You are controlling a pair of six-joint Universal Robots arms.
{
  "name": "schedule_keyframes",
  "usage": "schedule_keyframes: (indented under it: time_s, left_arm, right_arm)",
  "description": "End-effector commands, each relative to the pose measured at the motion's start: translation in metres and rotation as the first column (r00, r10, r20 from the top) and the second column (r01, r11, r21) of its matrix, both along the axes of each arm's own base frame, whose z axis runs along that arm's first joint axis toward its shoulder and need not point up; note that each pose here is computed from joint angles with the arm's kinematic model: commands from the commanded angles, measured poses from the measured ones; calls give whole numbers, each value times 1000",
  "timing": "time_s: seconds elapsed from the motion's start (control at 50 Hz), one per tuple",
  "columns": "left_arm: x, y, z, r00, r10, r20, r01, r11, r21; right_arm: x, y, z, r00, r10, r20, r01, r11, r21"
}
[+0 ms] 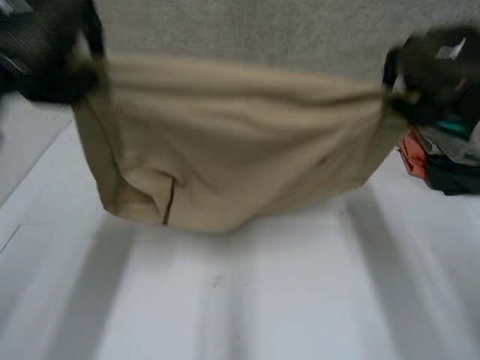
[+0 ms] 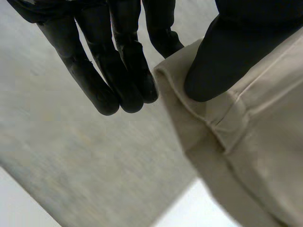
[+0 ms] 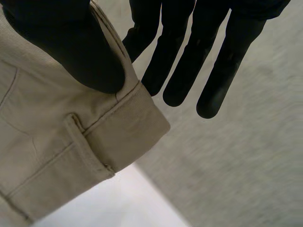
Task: Fold the laundry.
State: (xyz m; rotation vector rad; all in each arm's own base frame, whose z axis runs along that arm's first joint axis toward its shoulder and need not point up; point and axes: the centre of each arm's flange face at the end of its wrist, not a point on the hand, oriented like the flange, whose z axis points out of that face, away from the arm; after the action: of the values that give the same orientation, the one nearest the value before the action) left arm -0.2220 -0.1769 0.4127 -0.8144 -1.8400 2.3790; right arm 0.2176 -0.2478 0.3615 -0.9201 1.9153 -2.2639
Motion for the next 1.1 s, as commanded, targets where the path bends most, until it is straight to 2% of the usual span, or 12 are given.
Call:
schedule_keyframes:
  time_s: [0.02,0.12,0.26,0.32,0.38,0.46,0.48,0.56,0.6,0.8,0.9,1.1]
  left_arm:
    - [-4,-32,8,1000,-2,-5,2,995,99]
    - [-24,-70,-29,998,-24,52,10,967,254]
    - [-45,-126,-67,998,-8,68,-13,955,296]
    - [-51,-154,-57,1000,17,23,-21,981,192]
    - [-55,-177,-22,997,19,-70,-19,1000,-6]
    - [-48,-174,62,966,-49,-255,-47,933,-356]
    - [-41,-166,90,940,-93,-328,-69,890,-451]
    - [-33,-151,119,887,-179,-425,-79,848,-523]
    - [-32,-148,121,881,-194,-432,-66,853,-518]
    - [-38,-186,26,922,-116,-370,17,965,-261]
    - [-48,-200,-63,950,-80,-303,64,996,-62]
    - [-61,-187,-219,994,-53,-96,81,947,312]
  right_arm:
    - [7,-6,25,999,17,35,-18,999,32]
    - [31,-25,-6,998,53,-17,-50,990,133]
    - [49,-54,-53,997,36,-74,-18,973,232]
    - [64,-72,-55,998,25,-53,-17,987,157]
    - [72,-104,-31,998,-39,41,41,998,-50]
    - [69,-127,32,961,-77,264,173,917,-360]
    - [64,-130,54,936,-64,346,224,867,-446]
    - [60,-118,91,897,22,442,260,782,-566]
    - [62,-113,92,899,40,436,241,786,-570]
    - [71,-114,30,941,12,337,140,895,-424]
    - [71,-124,-49,969,-43,243,105,963,-250]
    - [79,-115,-180,999,-36,26,35,998,46]
